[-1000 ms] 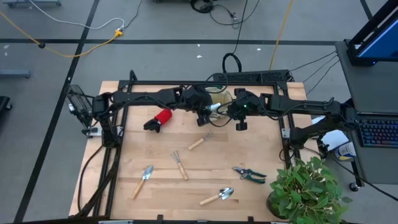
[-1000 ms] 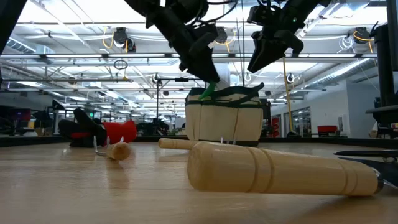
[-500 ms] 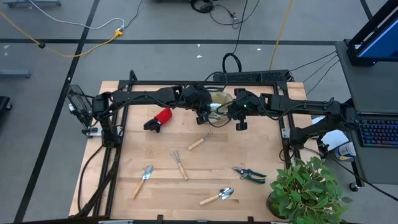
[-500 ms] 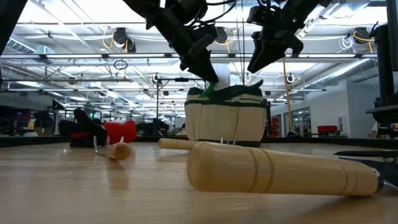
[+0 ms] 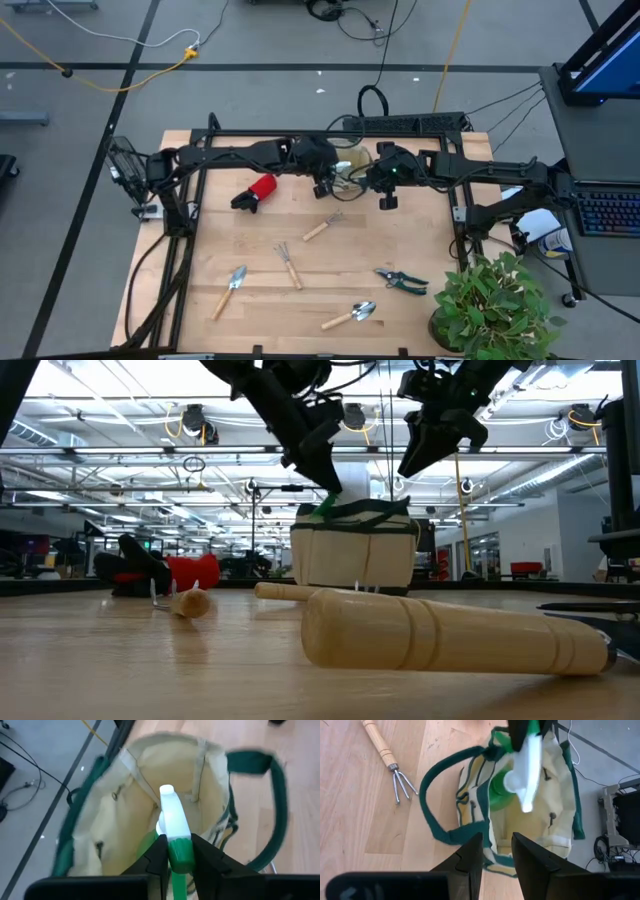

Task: Pick & Place Garden tools in Gardening bag
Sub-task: Put the green spray bottle into the gardening bag

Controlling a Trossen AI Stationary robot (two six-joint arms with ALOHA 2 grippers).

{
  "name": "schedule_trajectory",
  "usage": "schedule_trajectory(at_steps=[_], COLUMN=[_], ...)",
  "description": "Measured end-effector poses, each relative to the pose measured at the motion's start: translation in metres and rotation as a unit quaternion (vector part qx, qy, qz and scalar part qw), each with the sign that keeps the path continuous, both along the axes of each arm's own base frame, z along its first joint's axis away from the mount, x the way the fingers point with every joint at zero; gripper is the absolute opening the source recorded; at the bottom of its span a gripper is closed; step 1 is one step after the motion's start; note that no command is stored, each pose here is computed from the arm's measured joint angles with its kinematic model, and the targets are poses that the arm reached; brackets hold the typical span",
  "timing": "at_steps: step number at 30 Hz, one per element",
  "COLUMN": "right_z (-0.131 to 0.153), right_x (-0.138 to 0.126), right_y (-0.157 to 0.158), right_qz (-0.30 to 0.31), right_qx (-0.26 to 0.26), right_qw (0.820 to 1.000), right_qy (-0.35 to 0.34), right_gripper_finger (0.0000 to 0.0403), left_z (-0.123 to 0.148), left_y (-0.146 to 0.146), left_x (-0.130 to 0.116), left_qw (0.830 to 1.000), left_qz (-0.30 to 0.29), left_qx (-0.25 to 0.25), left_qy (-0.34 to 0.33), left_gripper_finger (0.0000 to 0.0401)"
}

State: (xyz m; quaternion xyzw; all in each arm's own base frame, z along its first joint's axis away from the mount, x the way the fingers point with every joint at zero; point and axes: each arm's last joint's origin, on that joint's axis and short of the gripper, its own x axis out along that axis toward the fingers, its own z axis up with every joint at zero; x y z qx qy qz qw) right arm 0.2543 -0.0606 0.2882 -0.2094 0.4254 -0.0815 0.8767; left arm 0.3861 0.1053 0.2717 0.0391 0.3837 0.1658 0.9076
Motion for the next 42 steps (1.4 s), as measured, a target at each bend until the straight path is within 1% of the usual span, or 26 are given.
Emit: schedule_trajectory(at_steps=[5, 8, 12, 15, 20, 22, 25, 28, 30, 33, 36, 42], right_z=[0.000, 0.000, -0.001, -0.001, -0.001, -0.001, 0.000, 0.001, 0.002, 0.003, 0.003, 0.004], right_x=[0.000, 0.000, -0.001, -0.001, -0.001, -0.001, 0.000, 0.001, 0.002, 0.002, 0.002, 0.004], right_y=[0.000, 0.000, 0.000, 0.000, 0.000, 0.000, 0.000, 0.000, 0.000, -0.001, -0.001, -0.001], right_qz=[0.000, -0.005, -0.010, -0.011, -0.011, -0.011, -0.012, -0.012, -0.012, -0.012, -0.012, -0.012], right_qx=[0.000, 0.004, 0.010, 0.010, 0.010, 0.010, 0.011, 0.009, 0.008, 0.007, 0.007, 0.004], right_qw=[1.000, 1.000, 1.000, 1.000, 1.000, 1.000, 1.000, 1.000, 1.000, 1.000, 1.000, 0.999], right_qy=[0.001, -0.001, 0.000, 0.002, 0.001, 0.001, -0.003, -0.014, -0.020, -0.023, -0.023, -0.036], right_gripper_finger=[0.0090, 0.0089, 0.0089, 0.0089, 0.0089, 0.0089, 0.0089, 0.0089, 0.0089, 0.0089, 0.0089, 0.0089], left_z=[0.011, 0.008, 0.000, 0.006, 0.026, 0.021, -0.003, -0.022, -0.029, -0.041, -0.044, -0.041], left_y=[0.000, 0.001, 0.001, -0.001, -0.004, -0.008, -0.013, -0.014, -0.012, -0.005, 0.000, 0.003], left_x=[-0.006, -0.010, -0.017, -0.026, -0.060, -0.074, -0.090, -0.100, -0.105, -0.111, -0.114, -0.114], left_qw=[1.000, 1.000, 1.000, 0.999, 0.994, 0.992, 0.986, 0.974, 0.968, 0.975, 0.978, 0.978], left_qz=[0.003, 0.010, 0.022, 0.019, 0.024, 0.027, 0.022, -0.001, -0.003, 0.024, 0.038, 0.022], left_qx=[-0.001, -0.007, -0.019, -0.016, 0.003, 0.005, 0.000, -0.004, -0.020, -0.047, -0.048, -0.041], left_qy=[-0.010, -0.003, -0.001, -0.037, -0.104, -0.123, -0.163, -0.228, -0.251, -0.215, -0.201, -0.201], left_gripper_finger=[0.0063, 0.0066, 0.0058, 0.0058, 0.0063, 0.0064, 0.0058, 0.0058, 0.0058, 0.0058, 0.0058, 0.0059])
